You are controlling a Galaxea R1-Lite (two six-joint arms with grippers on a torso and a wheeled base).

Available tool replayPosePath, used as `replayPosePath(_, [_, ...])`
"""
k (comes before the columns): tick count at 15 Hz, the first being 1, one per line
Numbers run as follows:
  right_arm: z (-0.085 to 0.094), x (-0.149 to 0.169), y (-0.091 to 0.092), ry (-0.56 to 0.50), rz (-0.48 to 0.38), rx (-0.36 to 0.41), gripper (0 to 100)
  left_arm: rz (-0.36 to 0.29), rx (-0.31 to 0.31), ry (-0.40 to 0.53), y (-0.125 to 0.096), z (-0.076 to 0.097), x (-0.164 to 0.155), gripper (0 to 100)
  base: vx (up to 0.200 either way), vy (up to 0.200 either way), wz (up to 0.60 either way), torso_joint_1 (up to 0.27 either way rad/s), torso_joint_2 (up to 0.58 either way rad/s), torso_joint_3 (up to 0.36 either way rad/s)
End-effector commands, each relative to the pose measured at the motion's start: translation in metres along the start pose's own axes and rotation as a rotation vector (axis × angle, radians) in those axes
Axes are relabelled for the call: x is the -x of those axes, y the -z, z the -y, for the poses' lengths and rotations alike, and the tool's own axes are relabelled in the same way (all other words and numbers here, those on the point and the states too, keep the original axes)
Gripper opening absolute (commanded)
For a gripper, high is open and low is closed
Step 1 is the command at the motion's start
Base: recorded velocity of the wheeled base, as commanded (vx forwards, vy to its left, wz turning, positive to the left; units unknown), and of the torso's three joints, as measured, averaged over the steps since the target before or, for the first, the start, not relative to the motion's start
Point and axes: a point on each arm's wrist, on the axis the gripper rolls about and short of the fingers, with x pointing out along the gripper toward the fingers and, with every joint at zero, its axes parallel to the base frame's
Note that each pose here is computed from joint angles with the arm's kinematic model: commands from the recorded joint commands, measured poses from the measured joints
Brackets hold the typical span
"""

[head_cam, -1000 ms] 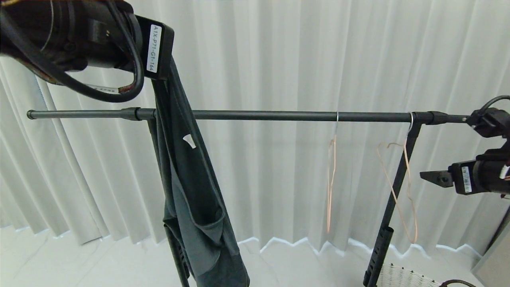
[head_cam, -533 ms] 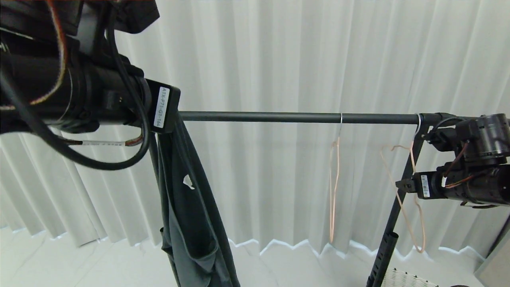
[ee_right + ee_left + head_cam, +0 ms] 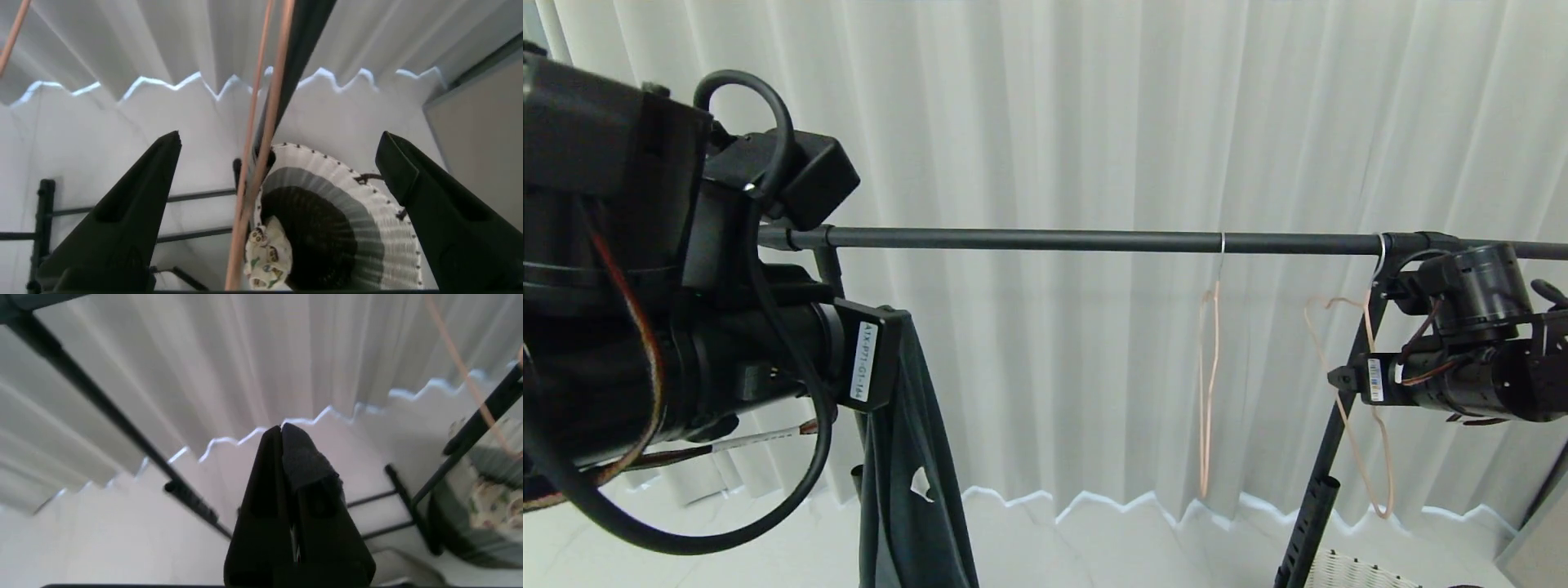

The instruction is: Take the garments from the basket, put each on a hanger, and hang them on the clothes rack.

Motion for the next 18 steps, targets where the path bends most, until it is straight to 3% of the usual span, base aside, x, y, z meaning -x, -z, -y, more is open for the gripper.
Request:
replayPosePath(1, [-0.002,0.001,0.002,-0.003,-0.014,-0.01,100,-0.011,-0.004,0.006,0.013,-0.001,-0.001,0,0.0,0.0,0.0,0.0,0.0,0.0])
replayPosePath(10, [-0.011,0.002,0.019,0.044,-0.05,-0.05,100,0.005,0.007,-0.007,0.009,-0.004,0.0,0,0.0,0.0,0.0,0.0,0.0,0.0])
replayPosePath(11, [-0.012,0.001,0.02,0.049,-0.054,-0.06,0,0.009,0.009,-0.007,0.008,-0.005,0.001,0,0.0,0.0,0.0,0.0,0.0,0.0])
replayPosePath(18, [-0.01,0.006,0.017,0.048,-0.04,-0.089,0,0.03,0.017,-0.005,0.002,-0.005,0.003,0,0.0,0.0,0.0,0.0,0.0,0.0])
